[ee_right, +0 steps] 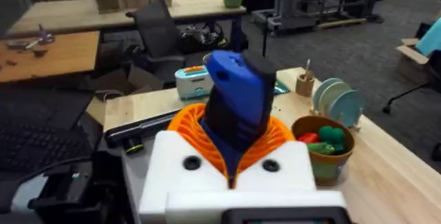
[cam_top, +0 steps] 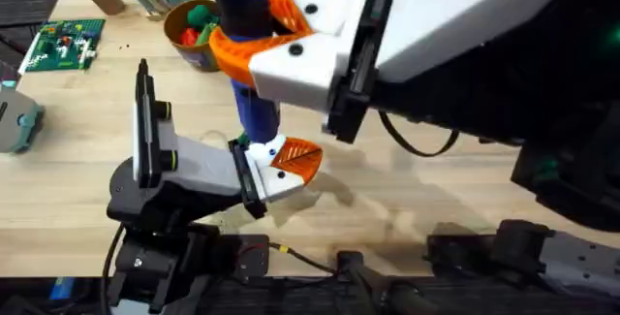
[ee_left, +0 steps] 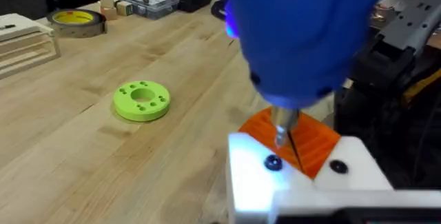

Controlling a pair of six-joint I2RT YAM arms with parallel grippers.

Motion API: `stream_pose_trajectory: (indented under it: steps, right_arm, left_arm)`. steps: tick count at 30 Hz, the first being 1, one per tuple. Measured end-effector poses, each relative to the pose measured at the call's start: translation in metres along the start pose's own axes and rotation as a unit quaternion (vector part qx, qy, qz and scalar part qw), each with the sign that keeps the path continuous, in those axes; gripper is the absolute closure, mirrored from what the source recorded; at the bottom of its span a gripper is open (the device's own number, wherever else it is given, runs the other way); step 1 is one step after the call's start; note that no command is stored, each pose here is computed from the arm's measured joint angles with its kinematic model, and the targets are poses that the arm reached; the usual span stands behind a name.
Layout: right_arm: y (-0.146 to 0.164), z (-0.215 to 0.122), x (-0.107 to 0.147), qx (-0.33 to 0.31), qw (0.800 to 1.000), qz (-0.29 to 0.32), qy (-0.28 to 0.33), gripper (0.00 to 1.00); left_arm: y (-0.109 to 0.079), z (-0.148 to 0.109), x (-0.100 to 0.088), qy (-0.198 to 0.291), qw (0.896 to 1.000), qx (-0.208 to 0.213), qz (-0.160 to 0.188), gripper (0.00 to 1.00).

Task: Pick up the gripper from the table and insert it into the empty holder that is missing its gripper. Then pick up a screw, insert it into the mounting hole, and use the screwdriver to tighten it. Finally, clean up the table by picking up the vegetable and placing it into the bucket.

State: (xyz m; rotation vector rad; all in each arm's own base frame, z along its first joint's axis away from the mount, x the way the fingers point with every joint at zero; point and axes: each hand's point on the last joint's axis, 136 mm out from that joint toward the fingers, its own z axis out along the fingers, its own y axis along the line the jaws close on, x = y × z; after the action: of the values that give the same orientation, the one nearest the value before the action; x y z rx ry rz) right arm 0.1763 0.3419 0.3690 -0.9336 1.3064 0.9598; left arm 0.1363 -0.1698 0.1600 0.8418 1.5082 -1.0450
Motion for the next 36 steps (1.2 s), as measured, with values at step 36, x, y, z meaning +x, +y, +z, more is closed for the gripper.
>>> stream_pose_trajectory:
  steps: [36]
  right_arm:
    - [0.005, 0.005, 0.021, -0.009, 0.999, -0.017, 0.037, 0.993]
  left_arm:
    - [0.0, 0.0, 0.0, 0.0, 1.0, 0.0, 0.0, 0.984]
